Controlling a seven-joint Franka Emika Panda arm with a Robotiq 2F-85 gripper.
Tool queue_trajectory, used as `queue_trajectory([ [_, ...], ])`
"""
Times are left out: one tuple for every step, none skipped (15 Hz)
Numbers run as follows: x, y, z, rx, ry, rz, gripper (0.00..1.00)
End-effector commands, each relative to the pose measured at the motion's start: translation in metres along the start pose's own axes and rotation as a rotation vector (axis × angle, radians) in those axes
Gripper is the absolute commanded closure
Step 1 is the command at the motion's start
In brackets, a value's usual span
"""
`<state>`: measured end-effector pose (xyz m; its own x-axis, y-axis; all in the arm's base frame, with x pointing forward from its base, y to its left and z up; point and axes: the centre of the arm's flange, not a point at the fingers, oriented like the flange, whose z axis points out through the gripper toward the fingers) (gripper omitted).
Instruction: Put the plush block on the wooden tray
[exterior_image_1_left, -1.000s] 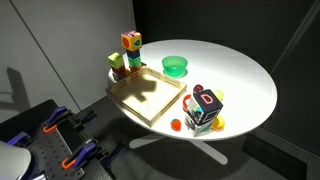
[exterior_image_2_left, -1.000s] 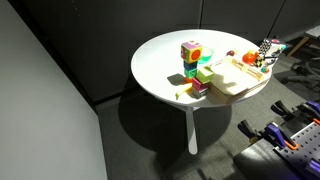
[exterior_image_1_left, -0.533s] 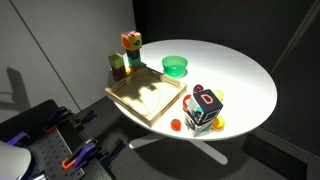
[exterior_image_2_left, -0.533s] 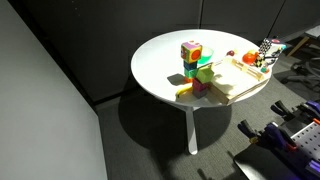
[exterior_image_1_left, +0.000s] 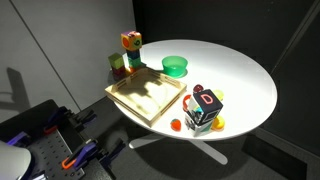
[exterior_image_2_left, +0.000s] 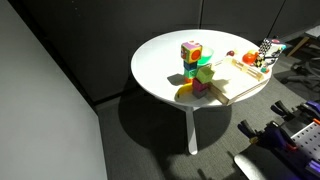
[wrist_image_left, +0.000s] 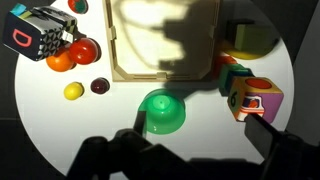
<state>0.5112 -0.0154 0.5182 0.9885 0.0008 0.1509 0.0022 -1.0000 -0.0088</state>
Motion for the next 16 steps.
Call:
queue_trajectory([
  [0.0, 0.0, 0.0, 0.0, 0.0, -0.001, 0.0],
  [0.0, 0.0, 0.0, 0.0, 0.0, -0.001, 0.0],
  [0.0, 0.0, 0.0, 0.0, 0.0, -0.001, 0.0],
  [0.0, 0.0, 0.0, 0.0, 0.0, -0.001, 0.0],
  [0.0, 0.0, 0.0, 0.0, 0.0, -0.001, 0.0],
  [0.002, -0.001, 0.001, 0.0, -0.004, -0.005, 0.0],
  [0.007, -0.002, 0.005, 0.003, -0.009, -0.018, 0.0],
  [0.013, -0.005, 0.009, 0.012, -0.012, -0.025, 0.0],
  [0.019, -0.008, 0.015, 0.018, -0.024, -0.033, 0.0],
  [0.024, -0.012, 0.022, 0.019, -0.032, -0.04, 0.0],
  [0.028, -0.016, 0.026, 0.022, -0.042, -0.054, 0.0],
  [0.033, -0.021, 0.032, 0.022, -0.045, -0.064, 0.0],
  [0.038, -0.027, 0.038, 0.025, -0.049, -0.076, 0.0],
  [0.043, -0.033, 0.043, 0.026, -0.052, -0.084, 0.0],
  [0.047, -0.039, 0.049, 0.023, -0.052, -0.093, 0.0],
  [0.052, -0.045, 0.054, 0.026, -0.055, -0.101, 0.0],
])
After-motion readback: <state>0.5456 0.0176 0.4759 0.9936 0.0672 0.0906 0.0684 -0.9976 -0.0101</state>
